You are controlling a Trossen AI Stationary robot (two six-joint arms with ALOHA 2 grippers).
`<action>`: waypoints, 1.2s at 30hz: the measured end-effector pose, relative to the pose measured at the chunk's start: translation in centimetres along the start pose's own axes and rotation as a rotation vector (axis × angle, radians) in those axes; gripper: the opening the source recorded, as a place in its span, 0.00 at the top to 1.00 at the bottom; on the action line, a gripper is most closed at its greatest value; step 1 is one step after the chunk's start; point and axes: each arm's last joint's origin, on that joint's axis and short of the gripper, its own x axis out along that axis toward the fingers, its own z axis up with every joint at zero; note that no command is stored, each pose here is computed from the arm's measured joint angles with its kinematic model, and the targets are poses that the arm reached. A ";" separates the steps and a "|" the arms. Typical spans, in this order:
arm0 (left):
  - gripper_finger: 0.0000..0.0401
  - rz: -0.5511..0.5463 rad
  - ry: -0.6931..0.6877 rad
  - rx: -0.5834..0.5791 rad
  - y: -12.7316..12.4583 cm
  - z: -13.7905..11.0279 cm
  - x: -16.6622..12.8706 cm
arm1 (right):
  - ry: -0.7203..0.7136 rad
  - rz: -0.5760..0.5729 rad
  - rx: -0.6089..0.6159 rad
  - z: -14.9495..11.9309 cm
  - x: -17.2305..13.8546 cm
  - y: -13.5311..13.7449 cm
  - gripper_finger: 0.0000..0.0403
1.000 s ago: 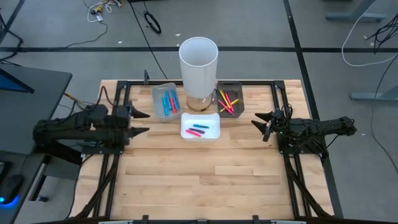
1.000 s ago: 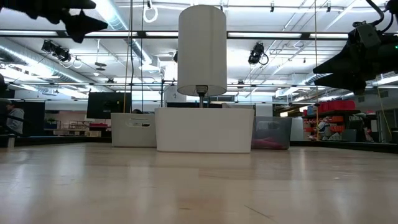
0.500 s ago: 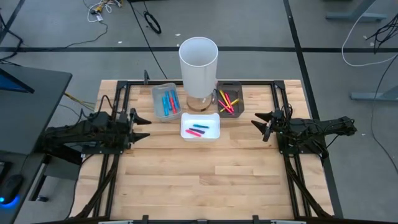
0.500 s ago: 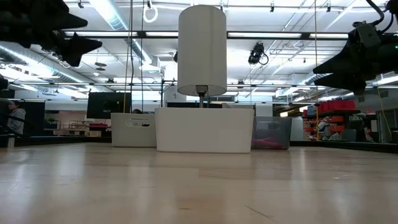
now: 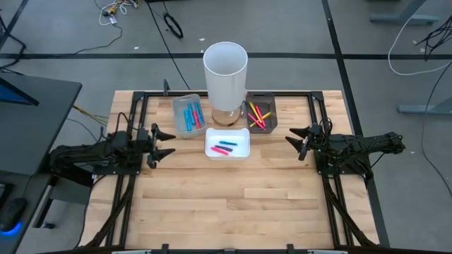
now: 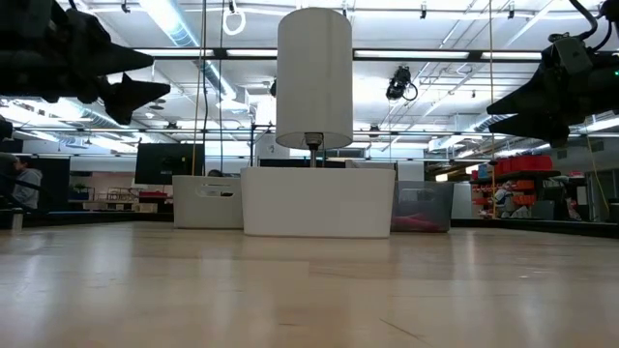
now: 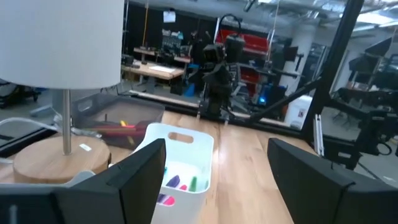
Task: Pick & Place Markers
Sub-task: Return to Home Position
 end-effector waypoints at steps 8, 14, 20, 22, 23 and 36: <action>0.28 0.009 0.024 0.055 0.1 -0.5 0.0 | 0.000 0.000 0.000 0.0 0.0 0.0 0.40; 0.28 -0.015 0.058 0.055 0.1 -0.8 0.0 | 0.000 0.000 0.000 0.0 0.0 0.0 0.40; 0.28 -0.020 0.043 0.054 0.0 -0.7 0.0 | 0.000 0.000 0.000 0.0 0.0 0.0 0.40; 0.28 -0.021 0.043 0.054 0.0 -0.7 0.0 | 0.000 0.000 0.000 0.0 0.0 0.0 0.40; 0.28 -0.022 0.042 0.054 0.0 -0.7 0.0 | 0.000 0.000 0.000 0.0 0.0 0.0 0.40; 0.28 -0.022 0.038 0.053 0.0 -0.6 0.1 | 0.000 0.000 0.000 0.0 0.0 0.0 0.40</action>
